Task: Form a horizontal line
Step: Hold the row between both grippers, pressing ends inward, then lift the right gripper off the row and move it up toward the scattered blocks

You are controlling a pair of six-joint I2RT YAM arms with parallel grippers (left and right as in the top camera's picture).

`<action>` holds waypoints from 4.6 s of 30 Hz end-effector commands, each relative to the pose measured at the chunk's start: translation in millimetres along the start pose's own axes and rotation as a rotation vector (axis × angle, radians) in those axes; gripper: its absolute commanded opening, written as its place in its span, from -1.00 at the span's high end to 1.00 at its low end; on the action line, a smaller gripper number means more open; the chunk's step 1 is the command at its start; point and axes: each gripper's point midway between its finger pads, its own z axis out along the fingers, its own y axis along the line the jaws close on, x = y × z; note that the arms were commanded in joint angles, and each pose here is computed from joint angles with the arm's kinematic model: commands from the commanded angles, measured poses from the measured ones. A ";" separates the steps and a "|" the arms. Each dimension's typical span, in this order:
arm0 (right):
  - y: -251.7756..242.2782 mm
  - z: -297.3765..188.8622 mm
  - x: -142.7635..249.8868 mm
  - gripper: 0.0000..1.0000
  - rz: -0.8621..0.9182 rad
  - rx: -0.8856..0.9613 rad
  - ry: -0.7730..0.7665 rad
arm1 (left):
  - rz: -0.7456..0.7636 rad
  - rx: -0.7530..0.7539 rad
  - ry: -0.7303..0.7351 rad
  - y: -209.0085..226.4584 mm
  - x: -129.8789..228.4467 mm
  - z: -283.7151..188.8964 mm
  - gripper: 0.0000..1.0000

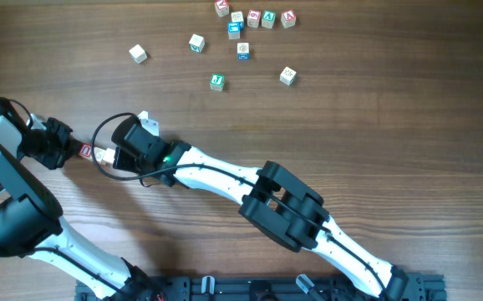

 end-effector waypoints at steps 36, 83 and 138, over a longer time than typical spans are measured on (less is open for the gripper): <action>-17.4 10.5 3.0 0.91 -0.027 0.021 0.020 | -0.062 -0.098 0.071 19.5 19.9 3.7 0.92; -24.1 -33.2 -91.8 0.91 -0.043 -0.079 0.049 | -0.076 0.062 -0.076 10.3 -26.4 -5.6 0.92; -44.4 -41.6 -110.9 0.91 -0.109 0.090 -0.078 | 0.055 0.162 -0.217 -22.0 -42.0 -54.5 0.92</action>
